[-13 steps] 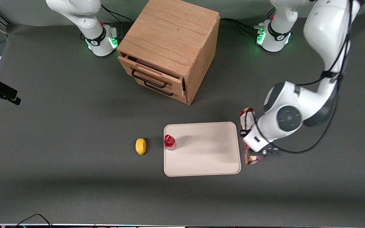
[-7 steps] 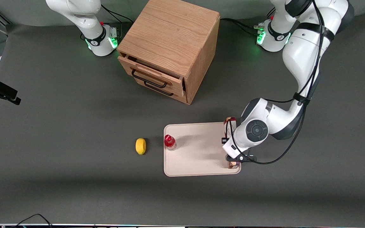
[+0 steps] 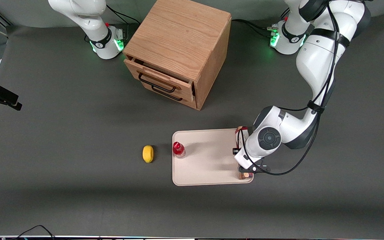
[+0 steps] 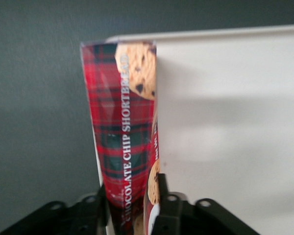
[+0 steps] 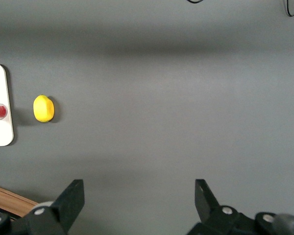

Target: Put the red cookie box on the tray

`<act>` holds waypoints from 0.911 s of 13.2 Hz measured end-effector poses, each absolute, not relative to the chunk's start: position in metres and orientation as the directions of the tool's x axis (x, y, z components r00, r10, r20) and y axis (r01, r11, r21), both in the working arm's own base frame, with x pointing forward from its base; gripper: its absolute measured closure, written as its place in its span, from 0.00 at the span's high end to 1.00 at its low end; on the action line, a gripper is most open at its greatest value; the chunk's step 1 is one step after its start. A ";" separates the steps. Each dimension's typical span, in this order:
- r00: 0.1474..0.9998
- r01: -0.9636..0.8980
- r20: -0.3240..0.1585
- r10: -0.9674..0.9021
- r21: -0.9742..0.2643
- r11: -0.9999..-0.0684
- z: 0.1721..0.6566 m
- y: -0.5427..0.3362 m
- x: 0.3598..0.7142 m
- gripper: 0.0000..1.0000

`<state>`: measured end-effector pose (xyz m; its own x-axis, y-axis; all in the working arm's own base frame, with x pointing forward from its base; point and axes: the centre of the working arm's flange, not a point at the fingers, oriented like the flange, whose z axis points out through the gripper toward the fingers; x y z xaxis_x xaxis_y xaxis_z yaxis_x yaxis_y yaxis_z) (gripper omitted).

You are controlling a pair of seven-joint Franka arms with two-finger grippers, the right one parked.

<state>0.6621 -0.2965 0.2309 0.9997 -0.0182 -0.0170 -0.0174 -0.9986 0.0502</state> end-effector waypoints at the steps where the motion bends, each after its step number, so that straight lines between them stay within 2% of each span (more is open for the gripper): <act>1: 1.000 -0.016 -0.001 -0.016 0.054 -0.998 0.237 -0.296 0.665 0.62; 4: 0.997 0.011 0.076 0.016 0.054 -0.998 0.296 -0.274 0.676 0.97; 6: 0.992 0.049 0.114 0.053 0.038 -0.998 0.356 -0.243 0.675 1.00; 7: 0.992 0.057 0.113 0.058 0.015 -0.998 0.385 -0.224 0.669 1.00; 11: 1.000 0.017 0.023 0.016 -0.058 -0.998 0.490 -0.132 0.635 1.00; 12: 1.000 0.004 0.015 0.003 -0.063 -0.998 0.515 -0.105 0.626 1.00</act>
<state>0.6260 -0.1045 0.5150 0.9999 0.0026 0.0145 0.0035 -0.9980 -0.0634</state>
